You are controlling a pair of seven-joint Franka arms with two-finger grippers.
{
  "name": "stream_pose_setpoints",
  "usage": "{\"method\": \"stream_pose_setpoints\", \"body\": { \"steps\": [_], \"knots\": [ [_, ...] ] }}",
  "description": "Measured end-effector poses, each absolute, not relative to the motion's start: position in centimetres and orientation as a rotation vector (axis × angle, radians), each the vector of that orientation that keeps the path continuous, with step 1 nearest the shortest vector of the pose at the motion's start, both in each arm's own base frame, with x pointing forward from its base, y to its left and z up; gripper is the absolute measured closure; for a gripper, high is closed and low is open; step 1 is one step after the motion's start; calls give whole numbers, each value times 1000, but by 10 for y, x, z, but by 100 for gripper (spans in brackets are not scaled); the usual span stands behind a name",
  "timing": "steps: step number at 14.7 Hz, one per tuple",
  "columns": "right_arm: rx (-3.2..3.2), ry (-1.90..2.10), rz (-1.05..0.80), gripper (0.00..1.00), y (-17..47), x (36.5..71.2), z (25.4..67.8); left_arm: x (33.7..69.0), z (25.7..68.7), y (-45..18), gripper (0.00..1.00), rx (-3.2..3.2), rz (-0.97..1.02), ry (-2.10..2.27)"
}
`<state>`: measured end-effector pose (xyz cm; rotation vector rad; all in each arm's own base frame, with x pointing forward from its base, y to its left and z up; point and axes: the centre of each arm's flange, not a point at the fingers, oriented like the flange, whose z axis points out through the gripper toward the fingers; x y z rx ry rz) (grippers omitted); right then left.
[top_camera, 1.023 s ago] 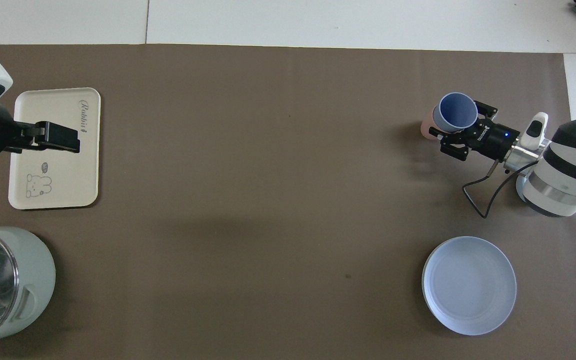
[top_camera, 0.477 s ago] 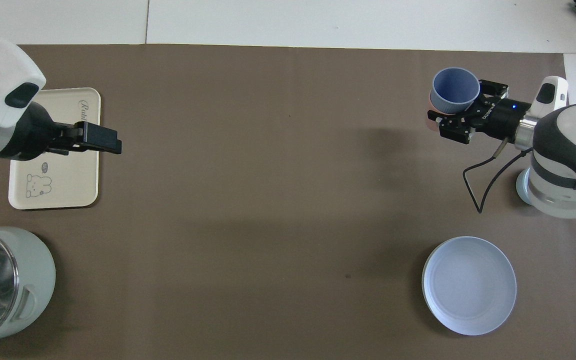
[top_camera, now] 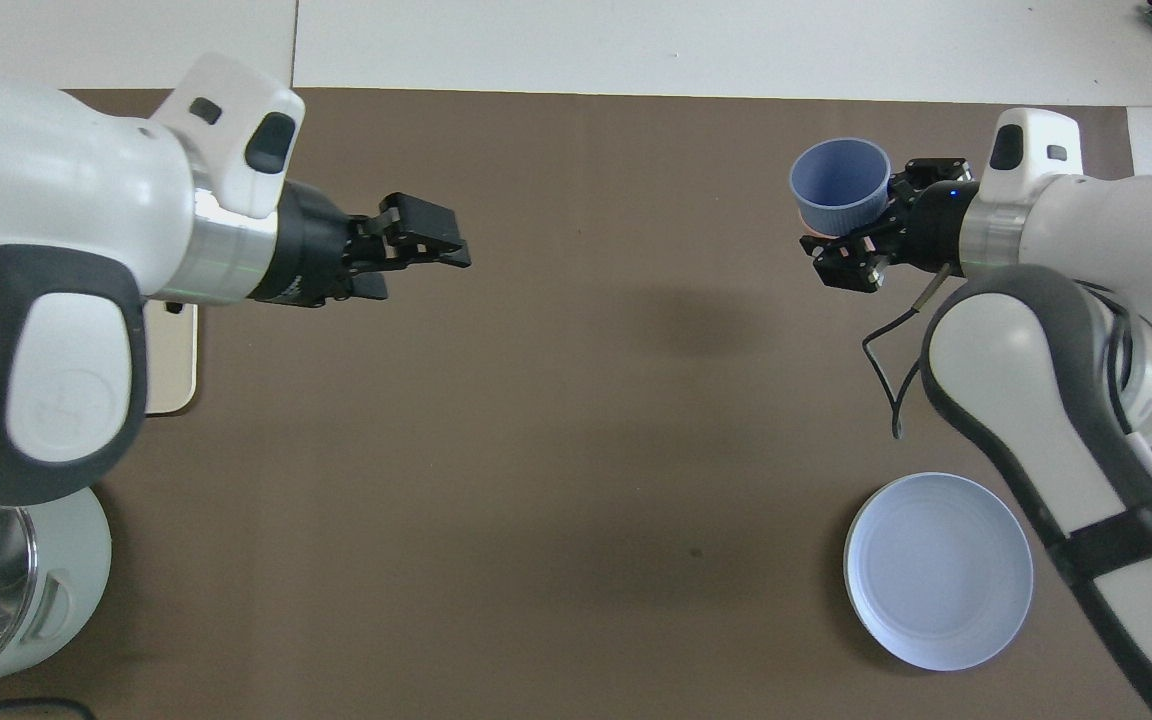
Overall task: Place cup on tray
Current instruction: 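Lift the blue cup with the right gripper while the left gripper approaches, then grasp the blue cup with the left gripper while the right gripper holds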
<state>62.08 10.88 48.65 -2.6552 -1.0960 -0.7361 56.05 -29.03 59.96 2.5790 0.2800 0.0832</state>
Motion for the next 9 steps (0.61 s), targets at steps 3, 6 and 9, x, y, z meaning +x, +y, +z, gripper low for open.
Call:
{"method": "stream_pose_setpoints", "body": {
  "steps": [3, 6, 9],
  "knots": [
    [-2693, -1201, -673, 16, 164, 610, 492, 574, 579, -352, 17, 2502, 51, 391],
    [-2712, -1374, -582, 16, 196, 597, 490, 576, 572, -398, 18, 2436, 82, 419],
    [-2734, -1480, -542, 16, 207, 593, 490, 569, 562, -424, 21, 2416, 92, 416]
  ]
}}
